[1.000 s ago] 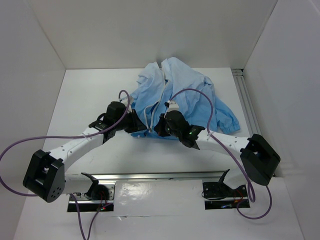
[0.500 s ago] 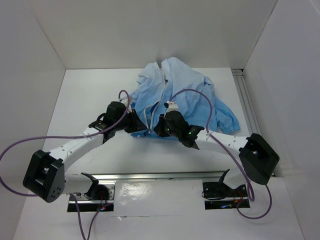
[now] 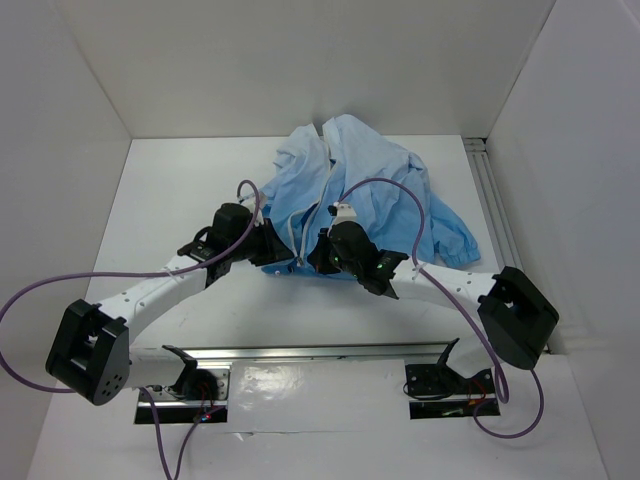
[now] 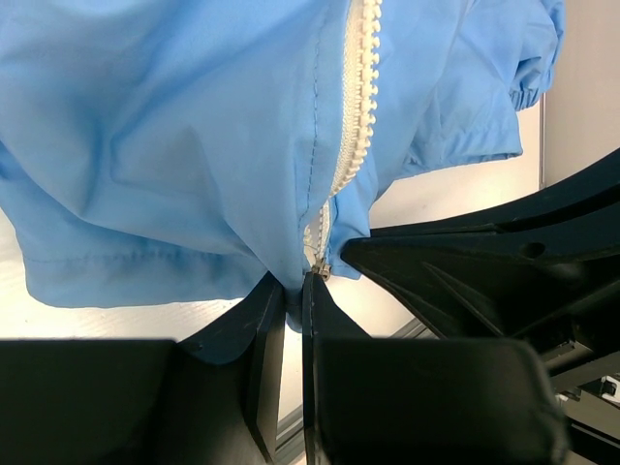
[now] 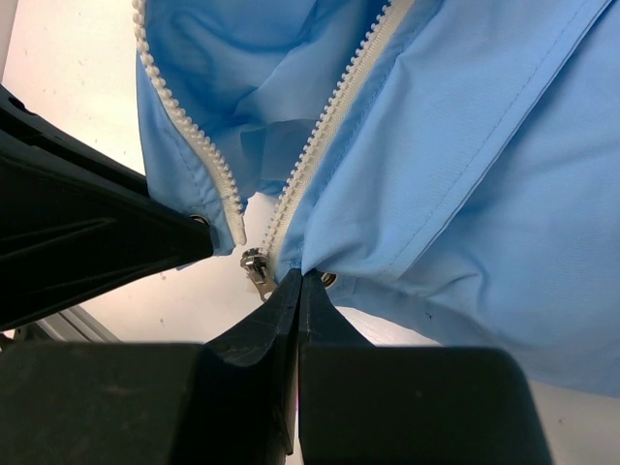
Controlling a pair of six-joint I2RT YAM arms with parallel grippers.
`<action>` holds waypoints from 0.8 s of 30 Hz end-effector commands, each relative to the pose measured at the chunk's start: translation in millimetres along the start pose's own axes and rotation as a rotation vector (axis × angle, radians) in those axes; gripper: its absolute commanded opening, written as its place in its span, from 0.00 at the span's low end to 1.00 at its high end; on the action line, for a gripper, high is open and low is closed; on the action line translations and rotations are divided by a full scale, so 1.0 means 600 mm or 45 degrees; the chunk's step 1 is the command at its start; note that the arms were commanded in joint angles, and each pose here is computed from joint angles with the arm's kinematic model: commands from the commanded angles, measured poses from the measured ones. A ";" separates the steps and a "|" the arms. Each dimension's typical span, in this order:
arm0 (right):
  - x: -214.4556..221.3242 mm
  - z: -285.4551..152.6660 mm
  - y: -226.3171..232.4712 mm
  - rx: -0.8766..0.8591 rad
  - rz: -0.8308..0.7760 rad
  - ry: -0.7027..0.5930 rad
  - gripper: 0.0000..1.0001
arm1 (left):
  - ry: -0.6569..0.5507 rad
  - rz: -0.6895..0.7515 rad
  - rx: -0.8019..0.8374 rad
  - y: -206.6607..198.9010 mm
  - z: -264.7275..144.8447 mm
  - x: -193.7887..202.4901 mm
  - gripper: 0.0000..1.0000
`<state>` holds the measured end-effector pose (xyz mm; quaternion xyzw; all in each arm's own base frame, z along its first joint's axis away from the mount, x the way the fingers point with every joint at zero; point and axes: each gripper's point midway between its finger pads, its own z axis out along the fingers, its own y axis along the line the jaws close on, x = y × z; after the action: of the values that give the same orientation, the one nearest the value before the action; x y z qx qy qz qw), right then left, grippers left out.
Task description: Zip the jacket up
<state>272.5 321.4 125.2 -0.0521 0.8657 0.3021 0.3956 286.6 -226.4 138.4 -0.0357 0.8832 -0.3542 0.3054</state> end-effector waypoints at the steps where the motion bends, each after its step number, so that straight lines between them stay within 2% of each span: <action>1: -0.026 0.000 0.027 -0.049 0.008 -0.056 0.00 | -0.036 0.015 0.060 -0.019 -0.005 -0.010 0.00; 24: -0.036 0.000 0.028 -0.038 0.022 -0.079 0.00 | -0.013 0.035 0.070 -0.017 0.001 -0.005 0.00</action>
<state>273.5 320.7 125.3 -0.0484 0.8658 0.3004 0.3972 286.0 -229.2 141.0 -0.0298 0.8802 -0.3625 0.3050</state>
